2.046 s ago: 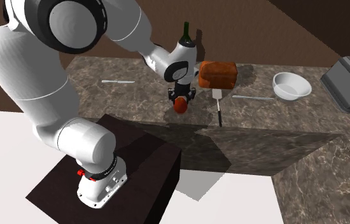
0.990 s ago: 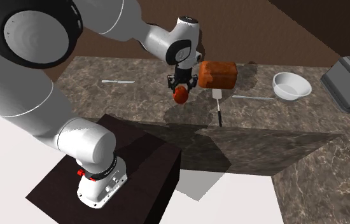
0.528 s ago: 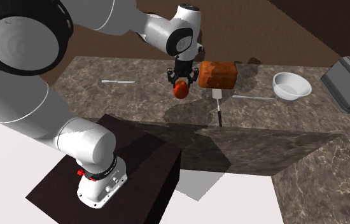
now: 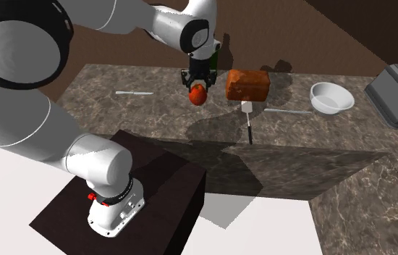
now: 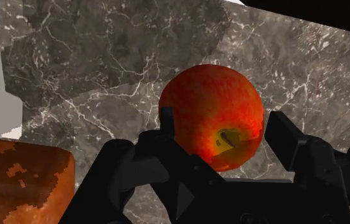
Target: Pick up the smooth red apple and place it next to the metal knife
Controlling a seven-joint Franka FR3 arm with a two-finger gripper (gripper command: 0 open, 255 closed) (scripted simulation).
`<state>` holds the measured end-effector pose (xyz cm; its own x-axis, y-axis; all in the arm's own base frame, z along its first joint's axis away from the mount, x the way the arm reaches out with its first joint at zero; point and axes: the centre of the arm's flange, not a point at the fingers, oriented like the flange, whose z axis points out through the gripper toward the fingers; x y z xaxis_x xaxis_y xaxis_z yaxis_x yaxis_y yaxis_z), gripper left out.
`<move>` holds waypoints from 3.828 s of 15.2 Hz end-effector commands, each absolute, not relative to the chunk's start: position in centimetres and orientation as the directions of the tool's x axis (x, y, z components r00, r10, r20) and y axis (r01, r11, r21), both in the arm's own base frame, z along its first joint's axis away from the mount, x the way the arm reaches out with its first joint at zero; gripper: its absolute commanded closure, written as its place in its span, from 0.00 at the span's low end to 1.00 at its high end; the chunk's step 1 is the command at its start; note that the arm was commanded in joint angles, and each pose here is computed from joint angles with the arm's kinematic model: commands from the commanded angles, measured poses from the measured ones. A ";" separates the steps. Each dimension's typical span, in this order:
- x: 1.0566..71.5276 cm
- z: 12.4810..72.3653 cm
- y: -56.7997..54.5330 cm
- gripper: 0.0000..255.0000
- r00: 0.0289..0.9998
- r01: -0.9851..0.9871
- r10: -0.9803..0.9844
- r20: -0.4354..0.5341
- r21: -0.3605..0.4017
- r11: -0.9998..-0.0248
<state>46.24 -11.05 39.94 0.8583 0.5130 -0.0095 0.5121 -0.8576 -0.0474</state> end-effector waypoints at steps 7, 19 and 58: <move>47.7 39.9 -0.8 1.00 0.859 0.511 0.512 -0.010 -0.048 -0.858; 49.7 39.9 14.9 1.00 0.859 0.511 0.512 -0.010 -0.048 -0.858; 54.4 34.2 51.7 1.00 0.859 0.511 0.512 -0.010 -0.048 -0.858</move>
